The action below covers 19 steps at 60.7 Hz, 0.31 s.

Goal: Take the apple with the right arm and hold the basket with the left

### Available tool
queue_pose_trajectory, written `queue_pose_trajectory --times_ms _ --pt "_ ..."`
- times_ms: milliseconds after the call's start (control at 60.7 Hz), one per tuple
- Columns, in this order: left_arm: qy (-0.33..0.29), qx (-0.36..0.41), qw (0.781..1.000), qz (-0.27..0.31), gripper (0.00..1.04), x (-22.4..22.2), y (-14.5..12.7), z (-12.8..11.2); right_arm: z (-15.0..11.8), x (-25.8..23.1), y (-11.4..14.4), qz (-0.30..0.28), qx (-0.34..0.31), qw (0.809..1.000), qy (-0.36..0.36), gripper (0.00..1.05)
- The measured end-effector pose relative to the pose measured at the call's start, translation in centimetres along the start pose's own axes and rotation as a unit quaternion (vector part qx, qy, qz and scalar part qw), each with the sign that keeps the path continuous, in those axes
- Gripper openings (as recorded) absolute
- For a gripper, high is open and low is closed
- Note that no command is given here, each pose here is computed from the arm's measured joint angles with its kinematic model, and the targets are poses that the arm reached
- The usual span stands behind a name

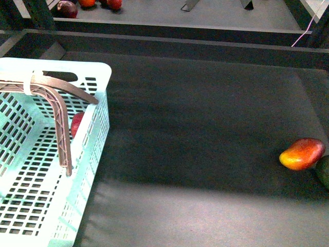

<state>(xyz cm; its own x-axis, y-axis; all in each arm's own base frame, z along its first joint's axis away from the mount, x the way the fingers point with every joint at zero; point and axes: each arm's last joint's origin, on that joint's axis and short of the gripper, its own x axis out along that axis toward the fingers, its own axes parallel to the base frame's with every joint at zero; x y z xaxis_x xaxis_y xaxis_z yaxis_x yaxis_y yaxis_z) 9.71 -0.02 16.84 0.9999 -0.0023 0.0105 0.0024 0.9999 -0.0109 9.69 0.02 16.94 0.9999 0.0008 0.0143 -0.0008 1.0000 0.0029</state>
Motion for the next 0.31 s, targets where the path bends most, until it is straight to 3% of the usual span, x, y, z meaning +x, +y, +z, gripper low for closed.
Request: queue_pose_trajectory --times_ms 82,313 --pt "0.000 0.001 1.000 0.000 0.99 0.00 0.00 0.00 0.00 0.00 0.00 0.000 0.000 1.000 0.000 0.96" --pt "0.000 0.001 1.000 0.000 0.97 0.00 0.00 0.00 0.00 0.00 0.00 0.000 0.000 1.000 0.000 0.96"
